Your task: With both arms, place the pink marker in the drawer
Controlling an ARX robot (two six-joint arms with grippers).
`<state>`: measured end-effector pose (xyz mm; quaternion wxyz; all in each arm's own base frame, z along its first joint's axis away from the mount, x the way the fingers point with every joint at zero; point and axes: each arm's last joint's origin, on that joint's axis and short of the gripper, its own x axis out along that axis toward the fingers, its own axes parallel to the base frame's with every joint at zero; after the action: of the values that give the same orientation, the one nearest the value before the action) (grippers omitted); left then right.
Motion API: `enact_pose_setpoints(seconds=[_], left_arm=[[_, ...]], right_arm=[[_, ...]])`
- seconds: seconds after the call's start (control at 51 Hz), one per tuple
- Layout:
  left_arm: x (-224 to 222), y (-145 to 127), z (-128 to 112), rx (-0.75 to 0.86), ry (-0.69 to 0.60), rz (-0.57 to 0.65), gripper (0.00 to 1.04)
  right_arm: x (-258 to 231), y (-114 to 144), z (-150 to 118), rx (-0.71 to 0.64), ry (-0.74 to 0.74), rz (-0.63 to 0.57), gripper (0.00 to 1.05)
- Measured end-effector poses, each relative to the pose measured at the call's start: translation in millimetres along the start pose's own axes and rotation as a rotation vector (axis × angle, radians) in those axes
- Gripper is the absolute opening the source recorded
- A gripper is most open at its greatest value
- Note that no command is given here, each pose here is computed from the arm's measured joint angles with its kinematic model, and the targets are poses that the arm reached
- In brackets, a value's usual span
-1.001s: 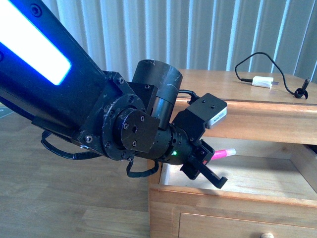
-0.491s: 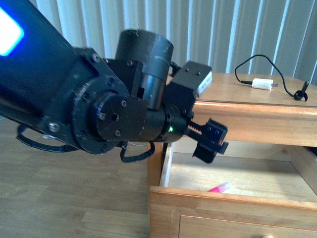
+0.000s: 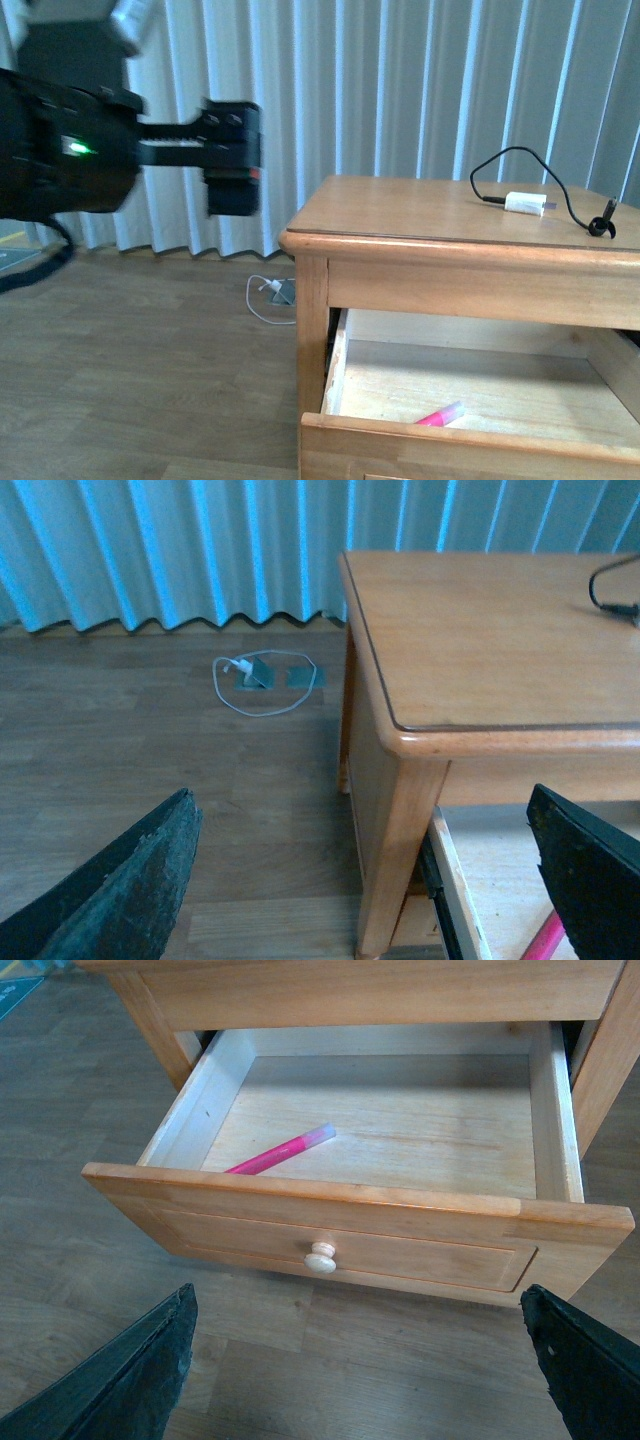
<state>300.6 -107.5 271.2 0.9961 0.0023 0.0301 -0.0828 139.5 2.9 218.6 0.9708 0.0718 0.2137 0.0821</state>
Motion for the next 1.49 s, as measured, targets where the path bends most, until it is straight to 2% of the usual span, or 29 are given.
enact_pose_setpoints(seconds=[0.079, 0.157, 0.294, 0.353, 0.393, 0.608, 0.648, 0.707, 0.805, 0.903, 0.981, 1.06, 1.158, 1.492], left_arm=[[-27.3, 15.4, 4.5, -0.043, -0.033, 0.045, 0.99], [-62.3, 31.8, -1.0, -0.11, -0.036, 0.102, 0.99], [-120.7, 47.0, -30.0, -0.194, 0.006, 0.248, 0.99], [-148.5, 48.8, -51.8, -0.241, 0.035, 0.295, 0.99], [-156.4, 49.2, -58.9, -0.259, 0.036, 0.298, 0.99], [-159.5, 49.3, -57.4, -0.293, 0.014, 0.295, 0.99], [-160.6, 50.6, -58.9, -0.239, -0.027, 0.213, 0.9], [-164.1, 53.1, -63.1, -0.154, -0.063, 0.162, 0.79], [-170.4, 58.2, -73.8, -0.062, -0.063, 0.154, 0.6], [-175.4, 62.4, -82.6, -0.033, -0.06, 0.159, 0.4], [-180.4, 65.6, -89.7, -0.022, -0.06, 0.162, 0.19], [-184.0, 71.0, -93.5, -0.016, -0.06, 0.134, 0.04], [-187.7, 76.3, -97.6, -0.013, -0.06, 0.169, 0.04], [-195.4, 75.0, -107.2, -0.012, -0.062, 0.163, 0.04]], right_arm=[[0.0, 0.0, 0.0, 0.0, 0.0, 0.0, 0.96], [0.0, 0.0, 0.0, 0.0, 0.0, 0.0, 0.96], [0.0, 0.0, 0.0, 0.0, 0.0, 0.0, 0.96], [0.0, 0.0, 0.0, 0.0, 0.0, 0.0, 0.96], [0.0, -0.1, 0.0, 0.0, 0.0, -0.001, 0.96], [0.0, -0.1, 0.0, 0.0, 0.0, -0.001, 0.96], [0.0, -0.1, 0.0, 0.0, 0.0, -0.001, 0.96], [0.0, -0.1, 0.0, 0.0, 0.0, -0.001, 0.96], [0.0, -0.1, 0.0, 0.0, 0.0, -0.001, 0.96], [0.0, -0.1, 0.0, 0.0, 0.0, -0.001, 0.96], [0.0, -0.1, 0.0, -0.002, 0.0, -0.001, 0.96], [0.0, -0.1, 0.0, -0.002, 0.0, -0.001, 0.96], [0.0, -0.1, 0.0, -0.002, 0.0, -0.001, 0.96], [0.0, -0.1, 0.0, -0.003, 0.0, -0.001, 0.96]])
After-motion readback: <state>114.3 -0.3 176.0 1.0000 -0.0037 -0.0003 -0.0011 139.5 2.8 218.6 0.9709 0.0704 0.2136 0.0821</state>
